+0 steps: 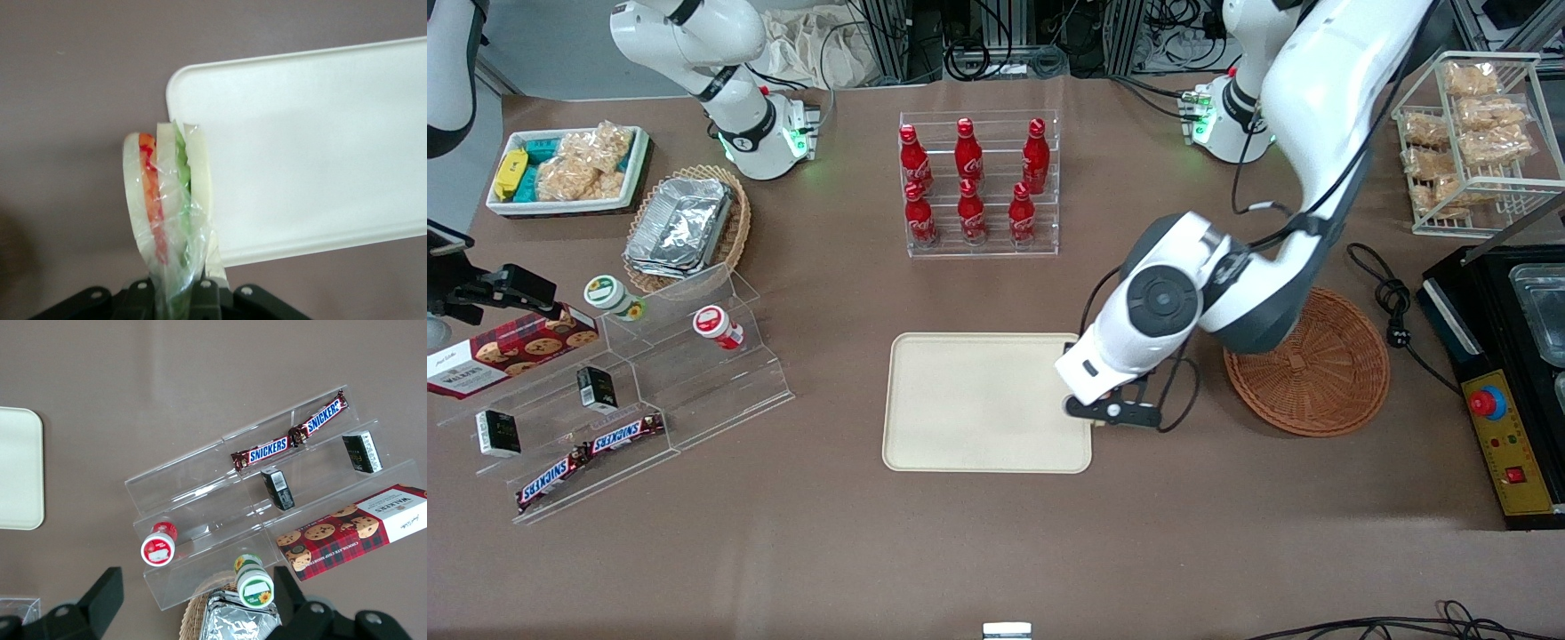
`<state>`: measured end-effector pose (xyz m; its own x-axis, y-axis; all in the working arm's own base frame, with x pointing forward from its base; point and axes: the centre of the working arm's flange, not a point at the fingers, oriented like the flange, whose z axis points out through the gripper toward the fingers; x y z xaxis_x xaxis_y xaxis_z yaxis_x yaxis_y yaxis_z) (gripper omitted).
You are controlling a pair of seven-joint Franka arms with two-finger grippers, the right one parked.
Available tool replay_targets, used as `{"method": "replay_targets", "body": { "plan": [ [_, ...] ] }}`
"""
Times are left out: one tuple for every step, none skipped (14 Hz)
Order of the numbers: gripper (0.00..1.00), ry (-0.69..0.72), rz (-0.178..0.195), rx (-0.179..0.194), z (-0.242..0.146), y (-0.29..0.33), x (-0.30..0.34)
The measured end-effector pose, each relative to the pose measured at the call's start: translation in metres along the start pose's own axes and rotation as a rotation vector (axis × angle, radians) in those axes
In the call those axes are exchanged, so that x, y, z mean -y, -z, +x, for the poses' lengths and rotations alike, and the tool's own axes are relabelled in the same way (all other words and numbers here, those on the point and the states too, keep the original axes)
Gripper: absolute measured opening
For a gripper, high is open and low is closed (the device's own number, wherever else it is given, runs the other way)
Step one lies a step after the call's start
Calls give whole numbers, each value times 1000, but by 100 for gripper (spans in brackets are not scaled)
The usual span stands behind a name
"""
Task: Place sandwich from basket to tray
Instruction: 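Lift the sandwich and carry it with the left gripper over the cream tray, then lower the sandwich onto the tray and open the left gripper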
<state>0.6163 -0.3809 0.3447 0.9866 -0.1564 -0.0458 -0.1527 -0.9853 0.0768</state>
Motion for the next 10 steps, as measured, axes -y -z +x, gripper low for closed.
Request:
{"method": "replay_targets", "body": {
  "plan": [
    [18, -5, -9, 1, 2, -20, -4],
    [18, -9, -20, 10, 4, -40, -8],
    [18, -12, -35, 15, 5, -59, -12],
    [18, -17, -50, 13, 5, -76, -17],
    [18, -25, -59, 8, 6, -94, -21],
    [18, -34, -61, 5, 5, -110, -23],
    [18, -38, -63, 8, 5, -123, -25],
    [16, -37, -67, 9, 5, -129, -25],
    [16, -36, -69, 5, 6, -127, -25],
    [24, -36, -68, 5, 6, -126, -25]
  ]
}}
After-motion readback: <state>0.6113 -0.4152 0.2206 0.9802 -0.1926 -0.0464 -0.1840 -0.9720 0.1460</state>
